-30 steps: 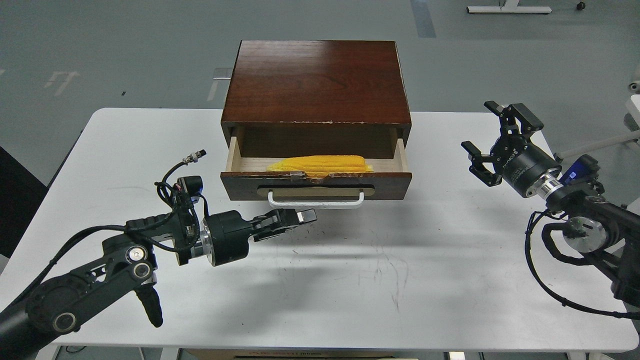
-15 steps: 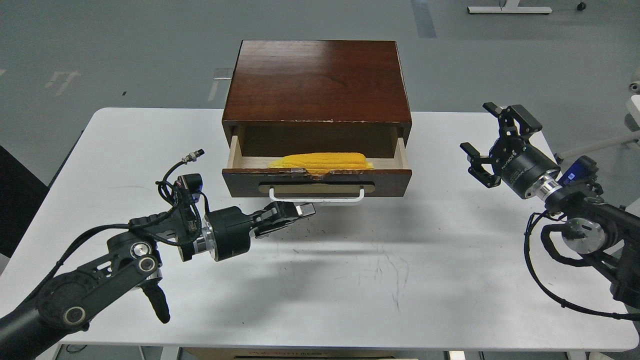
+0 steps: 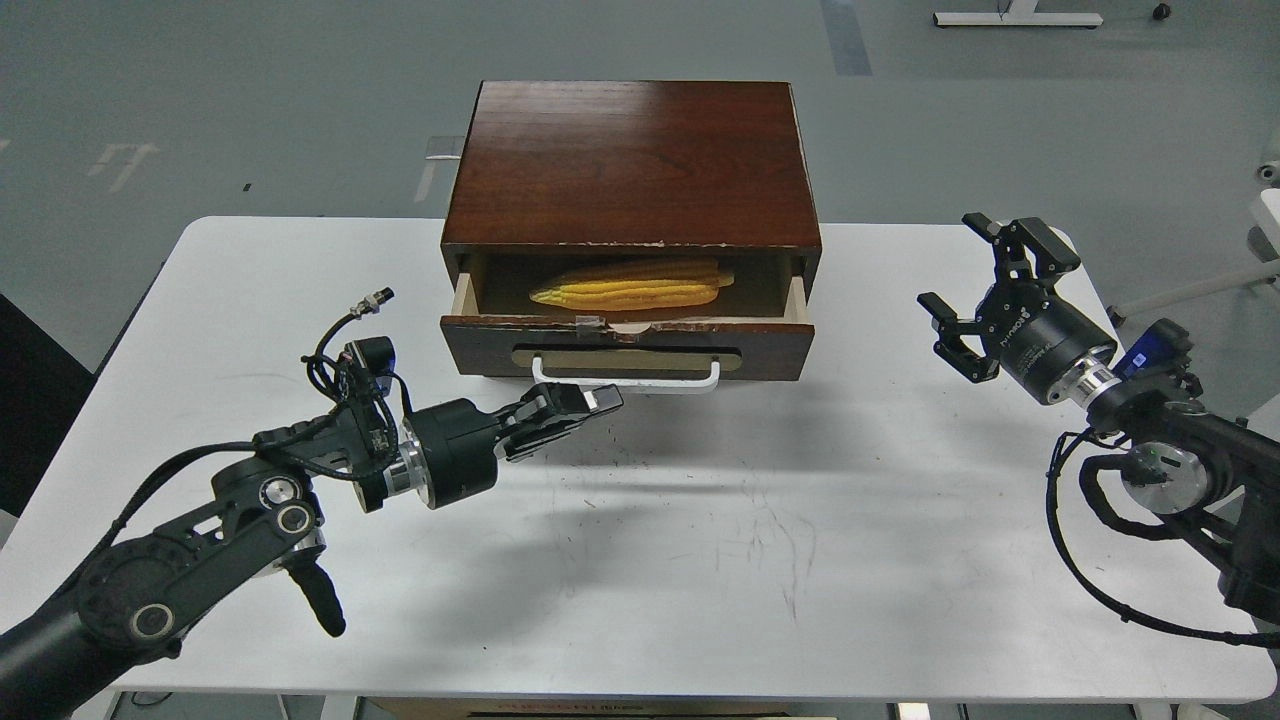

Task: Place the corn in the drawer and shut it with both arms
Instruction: 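Push the drawer front with the left gripper into the chest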

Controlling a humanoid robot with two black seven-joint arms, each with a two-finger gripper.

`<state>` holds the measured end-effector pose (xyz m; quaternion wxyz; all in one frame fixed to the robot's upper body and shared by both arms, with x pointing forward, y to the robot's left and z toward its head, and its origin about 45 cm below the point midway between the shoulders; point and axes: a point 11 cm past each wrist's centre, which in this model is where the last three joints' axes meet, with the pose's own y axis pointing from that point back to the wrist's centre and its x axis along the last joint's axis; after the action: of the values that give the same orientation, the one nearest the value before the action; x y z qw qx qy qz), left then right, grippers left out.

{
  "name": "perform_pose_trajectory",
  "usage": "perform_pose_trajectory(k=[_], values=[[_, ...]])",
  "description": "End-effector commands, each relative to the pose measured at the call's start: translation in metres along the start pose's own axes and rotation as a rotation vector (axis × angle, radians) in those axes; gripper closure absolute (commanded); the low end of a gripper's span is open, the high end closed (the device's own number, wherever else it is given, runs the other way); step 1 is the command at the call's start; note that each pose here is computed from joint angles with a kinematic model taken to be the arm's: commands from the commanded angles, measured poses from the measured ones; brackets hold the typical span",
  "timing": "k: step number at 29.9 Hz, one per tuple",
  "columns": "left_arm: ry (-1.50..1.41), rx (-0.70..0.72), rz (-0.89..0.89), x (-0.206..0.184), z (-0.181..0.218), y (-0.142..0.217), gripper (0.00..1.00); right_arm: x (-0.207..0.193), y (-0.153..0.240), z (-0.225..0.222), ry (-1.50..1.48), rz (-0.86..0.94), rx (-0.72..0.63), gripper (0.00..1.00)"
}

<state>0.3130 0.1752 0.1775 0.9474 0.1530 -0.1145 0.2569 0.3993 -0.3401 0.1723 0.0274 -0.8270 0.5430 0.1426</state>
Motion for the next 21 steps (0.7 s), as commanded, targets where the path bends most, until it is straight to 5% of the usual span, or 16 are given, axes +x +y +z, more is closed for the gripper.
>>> perform_pose_trajectory(k=[1, 21], values=[[0.001, 0.012, 0.021, 0.005, -0.004, -0.001, 1.0, 0.0, 0.001, 0.001, 0.0, 0.001, -0.002, 0.0], [0.021, 0.025, 0.123, 0.026, -0.012, -0.002, 1.0, 0.004, 0.008, 0.009, -0.006, 0.012, -0.019, 0.0]])
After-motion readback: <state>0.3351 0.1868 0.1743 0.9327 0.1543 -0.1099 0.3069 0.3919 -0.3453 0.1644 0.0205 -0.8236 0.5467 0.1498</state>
